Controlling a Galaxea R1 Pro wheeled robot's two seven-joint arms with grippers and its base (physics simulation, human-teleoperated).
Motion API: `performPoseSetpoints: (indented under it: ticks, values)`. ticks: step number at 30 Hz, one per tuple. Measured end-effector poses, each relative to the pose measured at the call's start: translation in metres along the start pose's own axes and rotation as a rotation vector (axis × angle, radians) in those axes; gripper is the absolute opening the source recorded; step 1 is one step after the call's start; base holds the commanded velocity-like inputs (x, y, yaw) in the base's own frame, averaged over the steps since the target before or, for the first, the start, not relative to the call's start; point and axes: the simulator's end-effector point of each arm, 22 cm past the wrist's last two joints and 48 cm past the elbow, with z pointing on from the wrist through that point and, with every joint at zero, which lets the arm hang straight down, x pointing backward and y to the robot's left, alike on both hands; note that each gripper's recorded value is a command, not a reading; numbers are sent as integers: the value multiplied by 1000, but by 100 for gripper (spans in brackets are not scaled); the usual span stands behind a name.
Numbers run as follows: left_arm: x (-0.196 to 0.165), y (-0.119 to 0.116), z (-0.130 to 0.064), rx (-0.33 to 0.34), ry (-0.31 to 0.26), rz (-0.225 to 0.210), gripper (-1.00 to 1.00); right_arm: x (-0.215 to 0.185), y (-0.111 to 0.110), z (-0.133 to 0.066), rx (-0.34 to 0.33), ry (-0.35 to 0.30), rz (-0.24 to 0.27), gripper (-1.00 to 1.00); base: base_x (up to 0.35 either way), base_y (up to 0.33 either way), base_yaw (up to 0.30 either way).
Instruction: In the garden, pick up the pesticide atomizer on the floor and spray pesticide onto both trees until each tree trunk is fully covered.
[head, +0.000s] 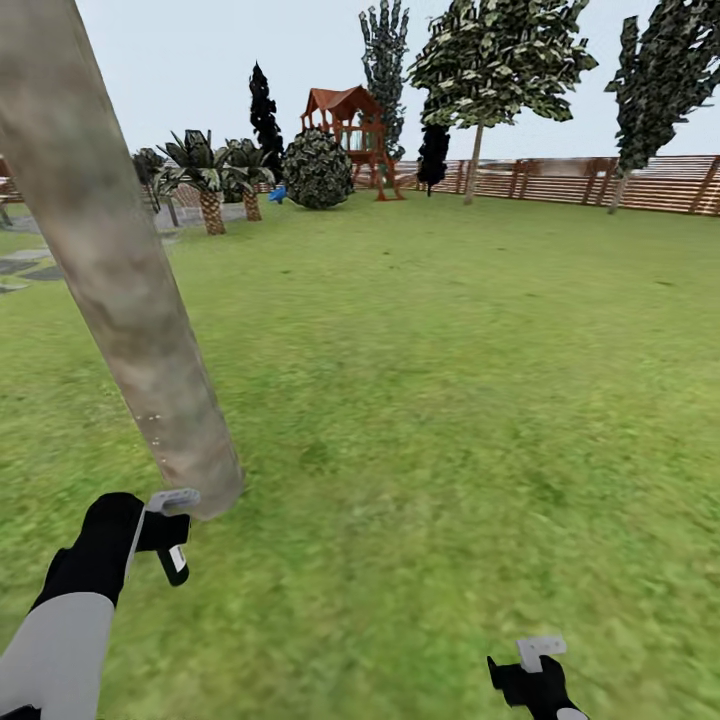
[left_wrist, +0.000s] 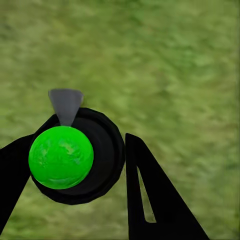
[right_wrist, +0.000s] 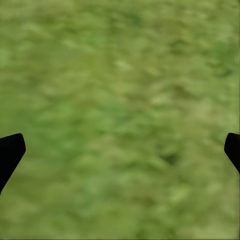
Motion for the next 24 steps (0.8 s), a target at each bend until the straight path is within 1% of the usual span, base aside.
performPoseSetpoints:
  ticks: [3,6,10,12,15,17,24]
  values:
    - [-9,6,-6,-11,-22,-3,-100,0,0,0,0,1,0,100,62,-250,277]
    - [-28,9,-19,-29,-67,-3,-100,1,0,0,-1,2,0,100,-130,-232,277]
    - [-36,14,-26,-43,-83,-4,-100,1,0,0,-1,3,0,100,-239,-193,277]
    - [-38,14,-27,-44,-85,-4,-100,1,0,0,0,2,0,100,-38,-199,275]
    - [-36,12,-26,-41,-81,-4,-100,1,0,0,0,2,0,100,200,-157,145]
    - [-33,8,-24,-35,-67,-8,-100,1,-4,0,5,0,-1,100,302,-107,4]
    - [-32,5,-23,-30,-65,-8,-100,1,-7,0,9,1,-2,100,305,-103,0]
